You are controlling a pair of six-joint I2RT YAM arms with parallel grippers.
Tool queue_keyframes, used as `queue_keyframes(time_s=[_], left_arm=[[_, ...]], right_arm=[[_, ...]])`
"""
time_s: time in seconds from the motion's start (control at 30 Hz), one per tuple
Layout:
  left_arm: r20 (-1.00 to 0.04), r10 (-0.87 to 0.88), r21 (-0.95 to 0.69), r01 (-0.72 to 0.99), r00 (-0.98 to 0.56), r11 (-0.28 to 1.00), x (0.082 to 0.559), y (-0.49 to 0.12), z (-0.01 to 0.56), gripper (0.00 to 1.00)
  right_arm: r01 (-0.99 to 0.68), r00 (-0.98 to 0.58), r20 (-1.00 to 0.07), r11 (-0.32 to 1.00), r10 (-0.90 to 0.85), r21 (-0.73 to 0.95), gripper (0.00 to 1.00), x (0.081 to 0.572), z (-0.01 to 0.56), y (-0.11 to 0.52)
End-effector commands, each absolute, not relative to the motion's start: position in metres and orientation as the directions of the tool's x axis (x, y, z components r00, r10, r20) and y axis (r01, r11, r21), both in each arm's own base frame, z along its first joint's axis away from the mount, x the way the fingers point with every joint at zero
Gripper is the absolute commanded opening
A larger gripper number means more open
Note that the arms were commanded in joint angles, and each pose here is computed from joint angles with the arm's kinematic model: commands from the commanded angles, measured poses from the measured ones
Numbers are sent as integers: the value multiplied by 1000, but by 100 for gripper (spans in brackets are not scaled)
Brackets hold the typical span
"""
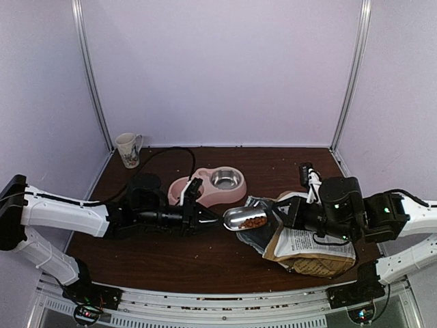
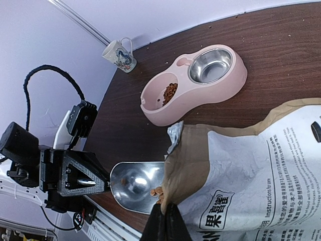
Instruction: Serve the pet food
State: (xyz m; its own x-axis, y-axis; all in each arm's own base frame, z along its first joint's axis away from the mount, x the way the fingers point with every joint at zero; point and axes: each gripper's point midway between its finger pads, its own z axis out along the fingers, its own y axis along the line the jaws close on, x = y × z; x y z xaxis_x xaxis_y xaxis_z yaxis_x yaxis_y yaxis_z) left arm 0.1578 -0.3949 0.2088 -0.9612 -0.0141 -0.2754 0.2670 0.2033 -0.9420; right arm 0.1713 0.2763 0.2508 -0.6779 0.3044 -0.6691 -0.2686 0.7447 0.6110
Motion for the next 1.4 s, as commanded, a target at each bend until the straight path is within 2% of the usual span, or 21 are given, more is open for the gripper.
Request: queue_keyframes(time_s=[0.0,0.3,0.67,0.7,0.9,1.37], left_arm=[[-319,-38,-944,313,-947,102,159,-391,238,0],[-327,-129,-942,313,-936,117,176,-358,249,0],[-367,-372,-921,277,-853,274,235,-272,258,0],[-394,-386,-908,289,-834,302,241,-263,257,0],[-396,-487,-896,212,-778,390,274,-216,241,0],[-451,-412,-787,135,-792,602,315,-202,186,0]], right_arm=[[-264,-631,-690,739,354,620,0,182,273,276],[-253,-628,-689,743,362,620,0,185,272,277],[-228,-619,-686,749,382,622,0,189,271,272],[-226,-618,-686,750,383,622,0,190,271,272],[-213,-625,-670,738,401,640,0,190,266,275],[-221,-632,-669,736,391,640,0,190,268,282]])
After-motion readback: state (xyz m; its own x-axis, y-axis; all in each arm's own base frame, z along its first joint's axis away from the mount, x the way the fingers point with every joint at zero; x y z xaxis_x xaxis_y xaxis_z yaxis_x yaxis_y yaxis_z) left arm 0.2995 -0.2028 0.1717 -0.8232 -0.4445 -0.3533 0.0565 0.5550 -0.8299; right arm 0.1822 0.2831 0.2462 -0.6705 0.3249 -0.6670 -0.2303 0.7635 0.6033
